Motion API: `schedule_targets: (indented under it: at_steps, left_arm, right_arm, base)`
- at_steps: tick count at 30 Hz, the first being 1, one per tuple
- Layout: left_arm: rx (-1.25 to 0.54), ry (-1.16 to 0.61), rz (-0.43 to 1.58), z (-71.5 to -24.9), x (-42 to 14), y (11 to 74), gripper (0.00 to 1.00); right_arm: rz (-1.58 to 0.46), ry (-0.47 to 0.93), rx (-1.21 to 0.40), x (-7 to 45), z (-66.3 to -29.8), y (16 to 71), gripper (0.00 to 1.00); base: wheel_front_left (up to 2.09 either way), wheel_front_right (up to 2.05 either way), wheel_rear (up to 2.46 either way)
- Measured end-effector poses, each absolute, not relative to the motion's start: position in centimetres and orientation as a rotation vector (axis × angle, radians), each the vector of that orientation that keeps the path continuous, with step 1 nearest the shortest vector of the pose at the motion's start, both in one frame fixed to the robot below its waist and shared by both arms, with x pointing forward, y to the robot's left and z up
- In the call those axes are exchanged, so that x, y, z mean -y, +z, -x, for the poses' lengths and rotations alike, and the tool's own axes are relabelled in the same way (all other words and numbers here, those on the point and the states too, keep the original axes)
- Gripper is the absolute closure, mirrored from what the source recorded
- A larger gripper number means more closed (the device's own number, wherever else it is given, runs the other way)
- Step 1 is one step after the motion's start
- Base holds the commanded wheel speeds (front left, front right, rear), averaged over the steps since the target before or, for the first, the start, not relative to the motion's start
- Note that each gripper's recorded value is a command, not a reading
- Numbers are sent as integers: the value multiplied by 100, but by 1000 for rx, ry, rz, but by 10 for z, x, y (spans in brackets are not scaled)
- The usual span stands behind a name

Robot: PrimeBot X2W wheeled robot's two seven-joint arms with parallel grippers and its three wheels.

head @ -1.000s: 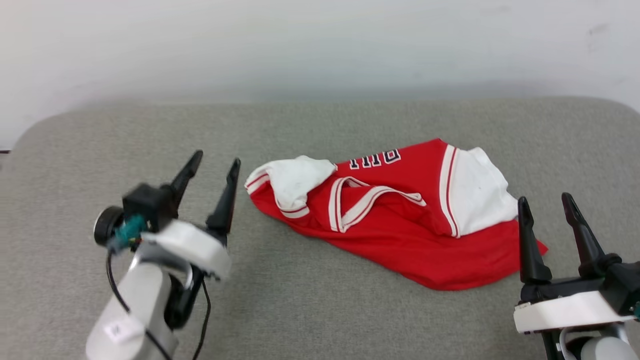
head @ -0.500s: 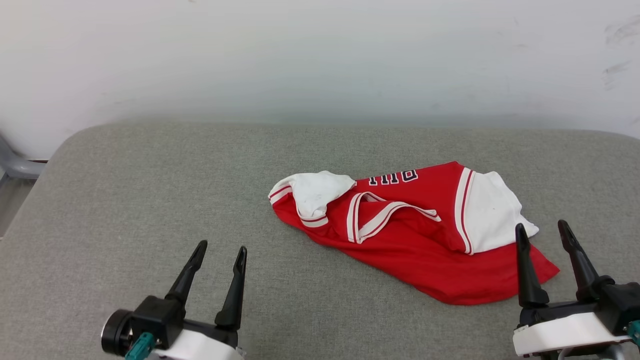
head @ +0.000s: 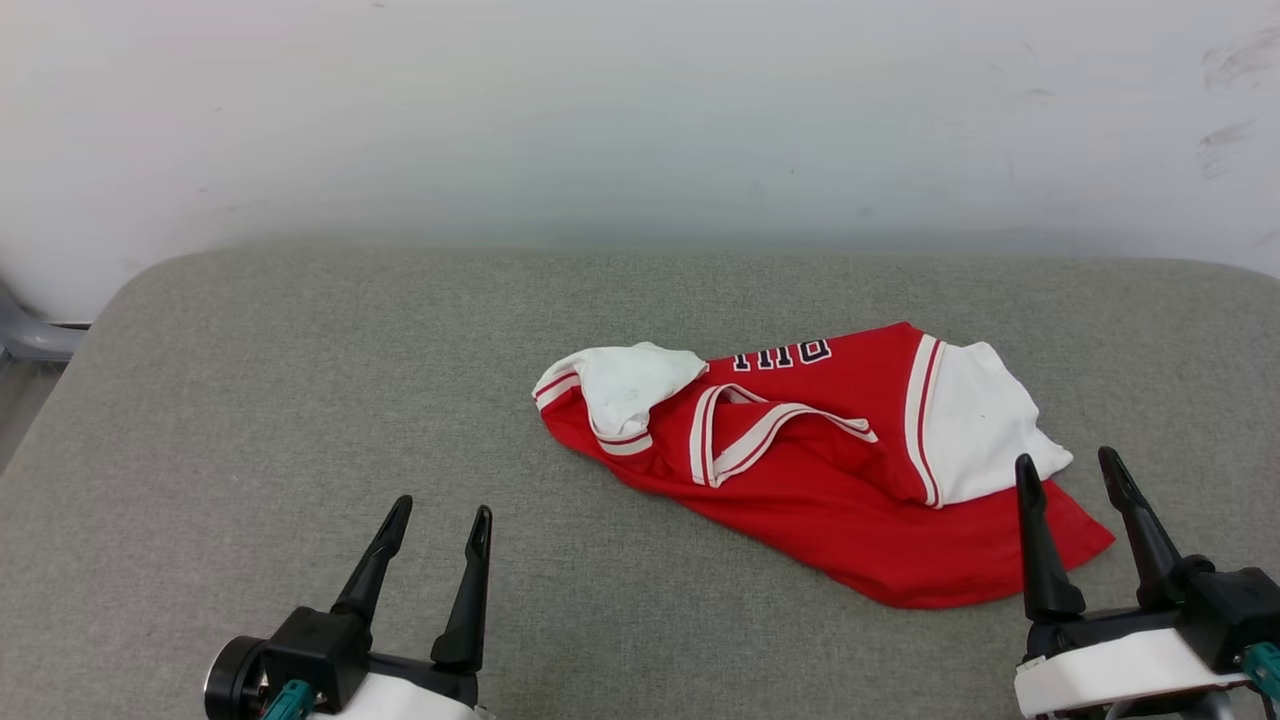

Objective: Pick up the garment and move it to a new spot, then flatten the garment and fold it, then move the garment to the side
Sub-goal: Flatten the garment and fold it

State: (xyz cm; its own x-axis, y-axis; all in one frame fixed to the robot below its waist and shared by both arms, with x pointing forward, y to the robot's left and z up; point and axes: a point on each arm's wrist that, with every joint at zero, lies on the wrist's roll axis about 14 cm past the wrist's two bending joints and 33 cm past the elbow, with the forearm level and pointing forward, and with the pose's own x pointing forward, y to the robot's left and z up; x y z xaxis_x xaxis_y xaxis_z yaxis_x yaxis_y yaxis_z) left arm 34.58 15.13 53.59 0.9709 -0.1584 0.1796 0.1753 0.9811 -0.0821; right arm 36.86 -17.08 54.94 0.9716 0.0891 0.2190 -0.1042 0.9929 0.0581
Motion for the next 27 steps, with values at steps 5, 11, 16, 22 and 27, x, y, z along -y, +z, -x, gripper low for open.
schedule_targets:
  at_steps: [5,11,16,22,27]
  left_arm:
    - [169,-190,102,-347,-144,535,0]
    - [153,-226,105,-349,-133,531,0]
    - [141,-252,109,-358,-126,527,0]
    - [115,-247,116,-366,-126,519,0]
    - [101,-234,119,-374,-129,514,0]
  right_arm:
    - [-74,96,213,171,-369,548,0]
    - [-85,94,201,172,-371,543,0]
    - [-65,130,101,159,-379,512,0]
    - [80,295,-129,118,-417,489,0]
    - [228,413,-406,103,-444,468,0]
  base:
    - [0,0,0]
    - [0,0,0]
    - [0,0,0]
    - [0,0,0]
    - [0,0,0]
